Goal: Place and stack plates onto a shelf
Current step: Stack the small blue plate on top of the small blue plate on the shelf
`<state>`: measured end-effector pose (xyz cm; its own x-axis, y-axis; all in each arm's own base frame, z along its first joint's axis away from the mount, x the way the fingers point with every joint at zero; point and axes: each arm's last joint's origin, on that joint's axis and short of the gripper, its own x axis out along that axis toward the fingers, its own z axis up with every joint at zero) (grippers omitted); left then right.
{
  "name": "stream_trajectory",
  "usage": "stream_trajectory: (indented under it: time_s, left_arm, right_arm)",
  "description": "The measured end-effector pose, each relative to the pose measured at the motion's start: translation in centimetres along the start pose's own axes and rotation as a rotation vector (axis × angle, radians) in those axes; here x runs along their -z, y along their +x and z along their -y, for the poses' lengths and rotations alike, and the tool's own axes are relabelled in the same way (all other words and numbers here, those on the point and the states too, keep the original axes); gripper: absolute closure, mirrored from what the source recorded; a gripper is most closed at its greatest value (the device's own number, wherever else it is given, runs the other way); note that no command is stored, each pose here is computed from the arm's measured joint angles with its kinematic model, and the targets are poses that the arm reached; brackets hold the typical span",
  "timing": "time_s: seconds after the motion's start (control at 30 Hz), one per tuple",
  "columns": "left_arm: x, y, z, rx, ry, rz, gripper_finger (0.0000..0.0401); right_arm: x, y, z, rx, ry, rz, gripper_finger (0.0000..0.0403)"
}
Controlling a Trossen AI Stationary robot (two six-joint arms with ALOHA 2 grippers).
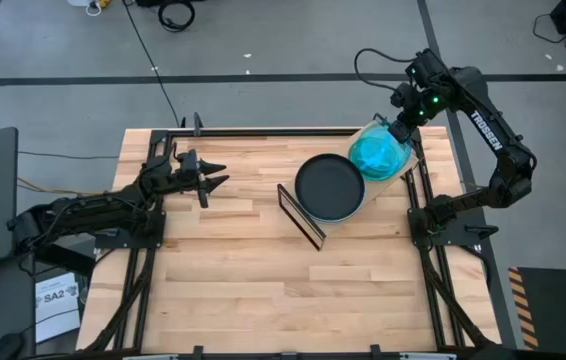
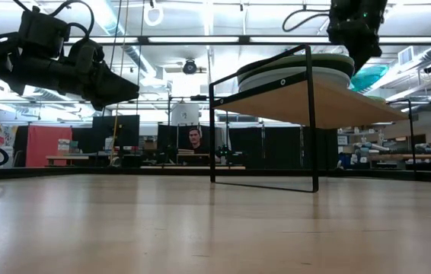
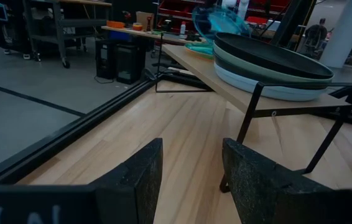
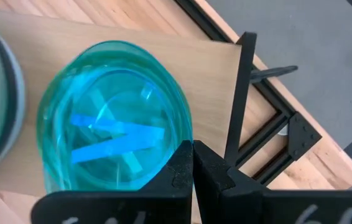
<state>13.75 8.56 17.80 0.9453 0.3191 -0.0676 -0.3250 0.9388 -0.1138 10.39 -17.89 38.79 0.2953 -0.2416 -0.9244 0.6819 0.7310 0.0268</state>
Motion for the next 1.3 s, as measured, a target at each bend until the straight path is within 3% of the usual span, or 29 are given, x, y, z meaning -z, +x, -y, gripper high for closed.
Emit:
stream_trajectory:
  time_s: [0.4, 0.87, 1.3]
  left_arm:
    - [0.0, 0.0, 0.0, 0.000, 0.000, 0.000, 0.0229]
    - [0.0, 0.0, 0.0, 0.000, 0.000, 0.000, 0.0229]
    - [0.0, 0.0, 0.0, 0.000, 0.000, 0.000, 0.0229]
  right_arm:
    - [0.5, 2.7, 0.4, 0.004, 0.009, -0.031, 0.0393]
    - [0.6, 2.9, 0.4, 0.002, 0.009, -0.036, 0.0377]
    - [0.6, 2.9, 0.4, 0.002, 0.010, -0.036, 0.0294]
